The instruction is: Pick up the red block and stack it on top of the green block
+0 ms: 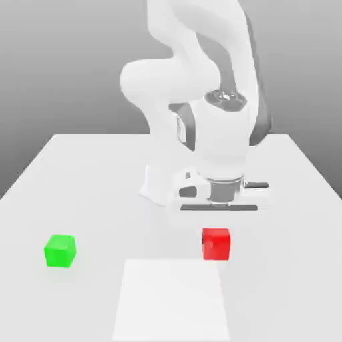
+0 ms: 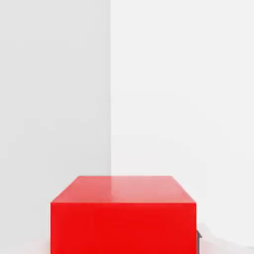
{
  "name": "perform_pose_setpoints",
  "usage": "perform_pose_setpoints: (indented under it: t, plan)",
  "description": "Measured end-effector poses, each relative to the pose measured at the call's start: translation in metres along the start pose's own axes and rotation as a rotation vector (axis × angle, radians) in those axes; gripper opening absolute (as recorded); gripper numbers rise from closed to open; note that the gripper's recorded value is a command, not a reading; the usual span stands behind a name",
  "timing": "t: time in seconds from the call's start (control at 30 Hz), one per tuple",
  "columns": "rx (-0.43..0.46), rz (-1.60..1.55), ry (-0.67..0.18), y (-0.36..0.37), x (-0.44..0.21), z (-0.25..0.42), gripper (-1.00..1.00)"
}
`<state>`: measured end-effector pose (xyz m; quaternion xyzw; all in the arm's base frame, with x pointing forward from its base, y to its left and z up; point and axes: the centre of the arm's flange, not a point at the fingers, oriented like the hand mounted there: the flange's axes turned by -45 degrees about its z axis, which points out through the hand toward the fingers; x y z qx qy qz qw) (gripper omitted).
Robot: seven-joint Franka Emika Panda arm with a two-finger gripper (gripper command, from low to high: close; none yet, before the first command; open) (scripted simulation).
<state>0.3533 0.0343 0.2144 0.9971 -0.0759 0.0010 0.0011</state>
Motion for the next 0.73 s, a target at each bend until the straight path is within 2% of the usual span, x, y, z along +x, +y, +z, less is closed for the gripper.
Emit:
perform_pose_setpoints:
  t: [0.2,0.4,0.6,0.63,0.73]
  plan:
    - [-0.002,0.346,0.001,0.133,0.019,-0.016,-1.0]
    - [0.001,0.705,-0.002,0.27,-0.016,-0.028,-1.0]
    - [0.004,0.751,-0.002,0.287,-0.023,0.021,-1.0]
    - [0.003,0.752,-0.002,0.287,-0.024,0.029,1.0]
    - [0.003,0.752,-0.002,0.287,-0.024,0.029,1.0]
